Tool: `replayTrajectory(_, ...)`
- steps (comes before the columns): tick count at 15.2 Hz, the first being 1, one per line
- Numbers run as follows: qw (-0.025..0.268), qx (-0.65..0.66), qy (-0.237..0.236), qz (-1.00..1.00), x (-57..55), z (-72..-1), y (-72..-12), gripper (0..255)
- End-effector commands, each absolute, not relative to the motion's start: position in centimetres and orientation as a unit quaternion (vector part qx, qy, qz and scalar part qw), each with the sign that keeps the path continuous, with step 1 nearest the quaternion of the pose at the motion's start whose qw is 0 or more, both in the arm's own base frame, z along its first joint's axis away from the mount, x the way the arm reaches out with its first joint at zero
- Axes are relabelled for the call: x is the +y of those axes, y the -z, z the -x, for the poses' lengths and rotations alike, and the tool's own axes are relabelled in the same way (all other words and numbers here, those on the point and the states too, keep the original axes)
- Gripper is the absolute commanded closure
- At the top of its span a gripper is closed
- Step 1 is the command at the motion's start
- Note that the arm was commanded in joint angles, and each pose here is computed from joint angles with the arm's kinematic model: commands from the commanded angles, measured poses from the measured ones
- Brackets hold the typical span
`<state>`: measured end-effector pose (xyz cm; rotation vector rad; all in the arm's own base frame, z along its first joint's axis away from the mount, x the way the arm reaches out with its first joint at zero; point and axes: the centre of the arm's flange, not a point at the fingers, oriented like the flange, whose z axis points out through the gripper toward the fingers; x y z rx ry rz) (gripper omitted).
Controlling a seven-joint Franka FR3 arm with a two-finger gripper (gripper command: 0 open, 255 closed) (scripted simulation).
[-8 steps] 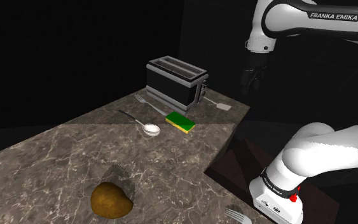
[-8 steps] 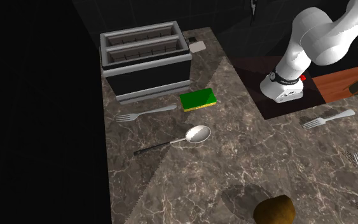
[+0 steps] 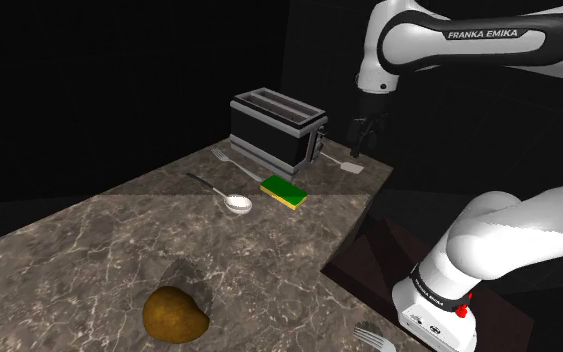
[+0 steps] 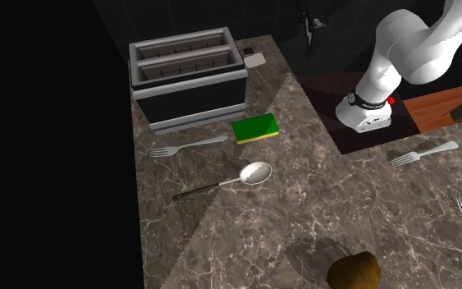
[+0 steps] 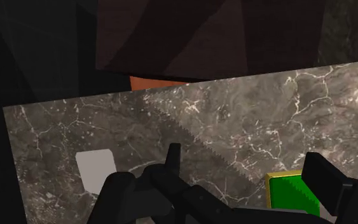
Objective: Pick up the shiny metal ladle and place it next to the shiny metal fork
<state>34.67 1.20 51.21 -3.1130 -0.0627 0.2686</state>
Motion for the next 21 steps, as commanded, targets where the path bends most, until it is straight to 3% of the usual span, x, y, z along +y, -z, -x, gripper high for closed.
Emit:
replayTrajectory(1, 0.012, -0.025, -0.081, 0.996, 2.8, -36.3, -50.2, 0)
replayTrajectory(21, 0.041, -0.079, -0.040, 0.995, 21.2, -50.8, -41.3, 0)
